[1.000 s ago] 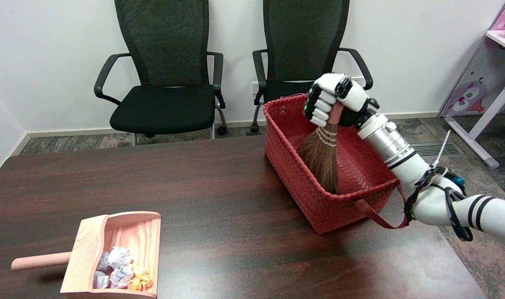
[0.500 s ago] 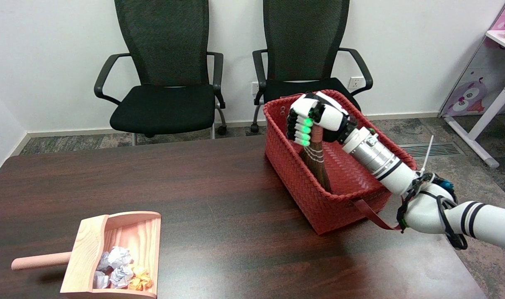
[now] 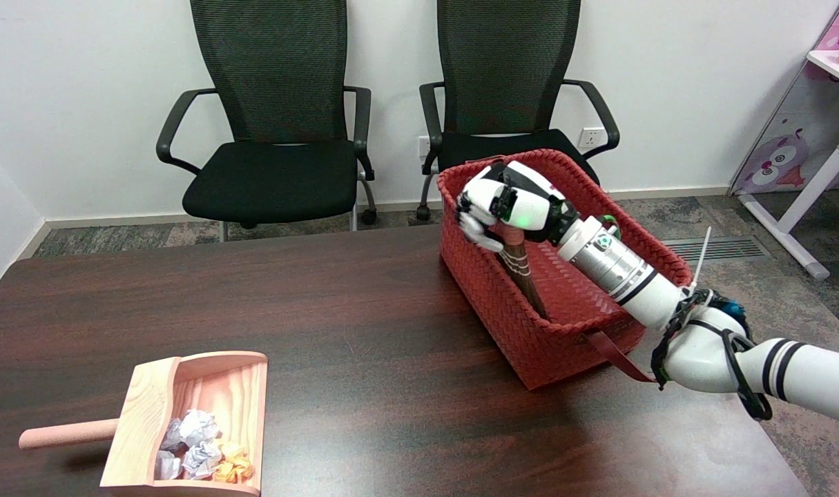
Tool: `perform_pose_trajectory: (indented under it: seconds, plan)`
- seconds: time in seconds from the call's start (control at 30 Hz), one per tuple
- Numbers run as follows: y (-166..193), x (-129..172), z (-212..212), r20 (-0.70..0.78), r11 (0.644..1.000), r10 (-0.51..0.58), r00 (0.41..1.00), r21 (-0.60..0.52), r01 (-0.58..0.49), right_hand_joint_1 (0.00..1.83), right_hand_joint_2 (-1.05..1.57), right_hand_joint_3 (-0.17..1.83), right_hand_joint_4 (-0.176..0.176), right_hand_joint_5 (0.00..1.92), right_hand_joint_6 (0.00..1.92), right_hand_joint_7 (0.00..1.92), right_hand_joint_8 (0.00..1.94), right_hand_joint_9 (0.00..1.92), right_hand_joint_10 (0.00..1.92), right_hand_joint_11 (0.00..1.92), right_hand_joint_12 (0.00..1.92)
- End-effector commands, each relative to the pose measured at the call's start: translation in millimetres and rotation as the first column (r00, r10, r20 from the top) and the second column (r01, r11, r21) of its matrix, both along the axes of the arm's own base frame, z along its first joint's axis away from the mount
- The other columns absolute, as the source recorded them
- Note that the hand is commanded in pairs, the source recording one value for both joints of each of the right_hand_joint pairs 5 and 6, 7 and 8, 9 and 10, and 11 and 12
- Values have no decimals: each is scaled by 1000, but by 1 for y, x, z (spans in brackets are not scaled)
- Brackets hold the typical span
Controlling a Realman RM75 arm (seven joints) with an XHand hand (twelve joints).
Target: Place the broom in the basket.
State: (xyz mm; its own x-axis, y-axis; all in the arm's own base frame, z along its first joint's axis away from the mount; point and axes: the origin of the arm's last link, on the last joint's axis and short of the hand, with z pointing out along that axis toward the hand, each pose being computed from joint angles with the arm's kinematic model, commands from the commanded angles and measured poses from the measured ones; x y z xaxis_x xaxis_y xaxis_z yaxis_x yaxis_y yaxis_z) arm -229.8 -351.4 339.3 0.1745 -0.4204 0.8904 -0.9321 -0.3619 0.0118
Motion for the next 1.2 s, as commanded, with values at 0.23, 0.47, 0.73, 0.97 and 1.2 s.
perform_pose_trajectory:
  seconds: [0.23, 0.47, 0.73, 0.97, 1.2]
  plan:
    - [-1, 6, -6, -41, 999, 33, 999, -7, -33, 666, 657, 1276, -52, 988, 988, 988, 988, 616, 616, 979, 979]
    - [-2, 21, -4, -10, 997, 78, 997, -22, -78, 651, 624, 1148, -154, 781, 781, 781, 781, 424, 424, 661, 661]
    - [10, 46, 31, 24, 955, 201, 979, -225, -191, 679, 640, 1076, -176, 559, 559, 559, 559, 392, 392, 647, 647]
    - [33, 75, 67, 14, 920, 263, 965, -305, -246, 712, 619, 1018, -176, 591, 591, 591, 591, 429, 429, 753, 753]
    - [62, 93, 104, -3, 851, 363, 932, -408, -332, 700, 684, 977, -176, 615, 615, 615, 615, 443, 443, 751, 751]
